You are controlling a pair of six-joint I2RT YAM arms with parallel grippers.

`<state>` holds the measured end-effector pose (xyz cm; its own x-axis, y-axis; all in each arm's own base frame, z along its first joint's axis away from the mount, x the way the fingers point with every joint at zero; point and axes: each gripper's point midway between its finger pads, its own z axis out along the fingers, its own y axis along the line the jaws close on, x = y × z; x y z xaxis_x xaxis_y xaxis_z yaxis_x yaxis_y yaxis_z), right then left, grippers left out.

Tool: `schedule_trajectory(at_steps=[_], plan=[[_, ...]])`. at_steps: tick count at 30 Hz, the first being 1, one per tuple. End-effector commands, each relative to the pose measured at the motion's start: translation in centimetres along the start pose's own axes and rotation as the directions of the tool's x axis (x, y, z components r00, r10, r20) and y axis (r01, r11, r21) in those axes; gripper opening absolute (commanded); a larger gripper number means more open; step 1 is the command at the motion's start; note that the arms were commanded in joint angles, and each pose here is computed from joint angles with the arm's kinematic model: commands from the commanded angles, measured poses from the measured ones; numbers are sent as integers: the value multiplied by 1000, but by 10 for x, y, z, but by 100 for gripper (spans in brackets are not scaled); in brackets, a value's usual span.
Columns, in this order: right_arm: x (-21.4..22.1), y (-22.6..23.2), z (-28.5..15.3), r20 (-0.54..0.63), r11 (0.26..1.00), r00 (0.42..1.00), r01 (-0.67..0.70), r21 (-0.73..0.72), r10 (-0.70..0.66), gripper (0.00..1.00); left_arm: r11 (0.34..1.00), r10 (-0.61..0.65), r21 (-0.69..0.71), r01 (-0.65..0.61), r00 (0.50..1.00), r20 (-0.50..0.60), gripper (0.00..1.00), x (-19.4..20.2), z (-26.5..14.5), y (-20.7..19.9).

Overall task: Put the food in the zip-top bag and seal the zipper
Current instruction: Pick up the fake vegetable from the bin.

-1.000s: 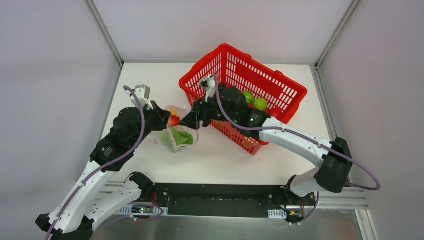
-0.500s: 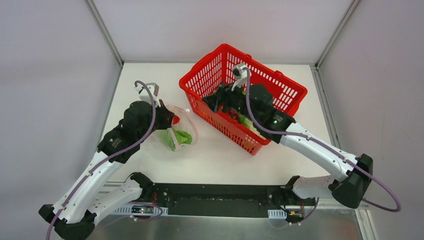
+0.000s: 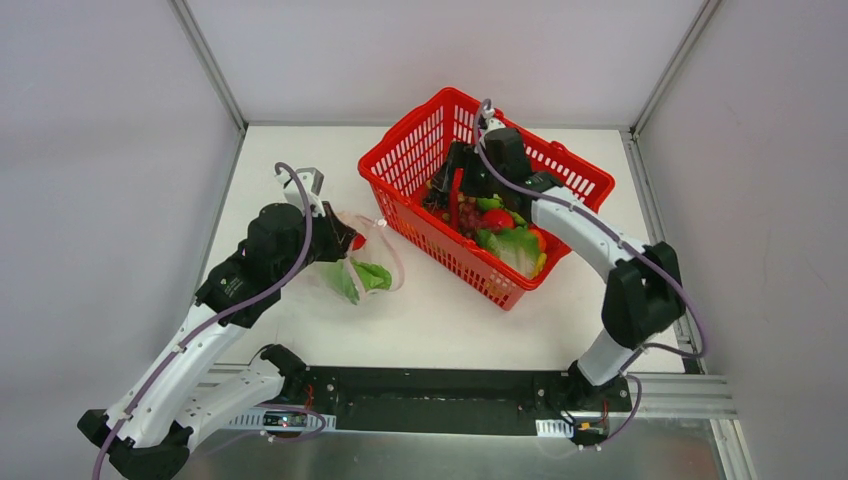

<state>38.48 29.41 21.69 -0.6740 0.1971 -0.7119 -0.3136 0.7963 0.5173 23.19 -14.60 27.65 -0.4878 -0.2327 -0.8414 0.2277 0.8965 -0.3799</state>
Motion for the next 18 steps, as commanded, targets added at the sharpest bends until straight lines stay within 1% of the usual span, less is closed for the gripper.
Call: schedule_trajectory(at_steps=[1, 3, 6, 10, 13, 15, 18], plan=[[-5, -7, 19, -76, 999, 997, 20, 29, -17, 86, 996, -1, 85, -4, 998, 63, 0, -19, -6, -17], [0, -23, 37, -120, 994, 991, 62, 86, -51, 91, 997, 4, 76, -9, 998, 59, 0, -18, -6, -16], [9, -41, 64, -201, 983, 975, 123, 138, -94, 92, 997, 0, 73, -5, 998, 63, 0, -17, -7, -14], [25, -55, 92, -288, 974, 949, 174, 143, -127, 93, 998, -8, 67, 3, 998, 69, 0, -15, -9, -11], [30, -72, 105, -309, 959, 942, 202, 201, -133, 95, 998, -4, 62, 0, 997, 73, 0, -16, -10, -10], [37, -80, 113, -330, 952, 932, 225, 206, -148, 98, 998, -2, 60, -2, 997, 75, 0, -17, -11, -10], [53, -97, 123, -391, 939, 910, 249, 239, -141, 98, 998, -3, 66, -2, 997, 74, 0, -18, -10, -12]])
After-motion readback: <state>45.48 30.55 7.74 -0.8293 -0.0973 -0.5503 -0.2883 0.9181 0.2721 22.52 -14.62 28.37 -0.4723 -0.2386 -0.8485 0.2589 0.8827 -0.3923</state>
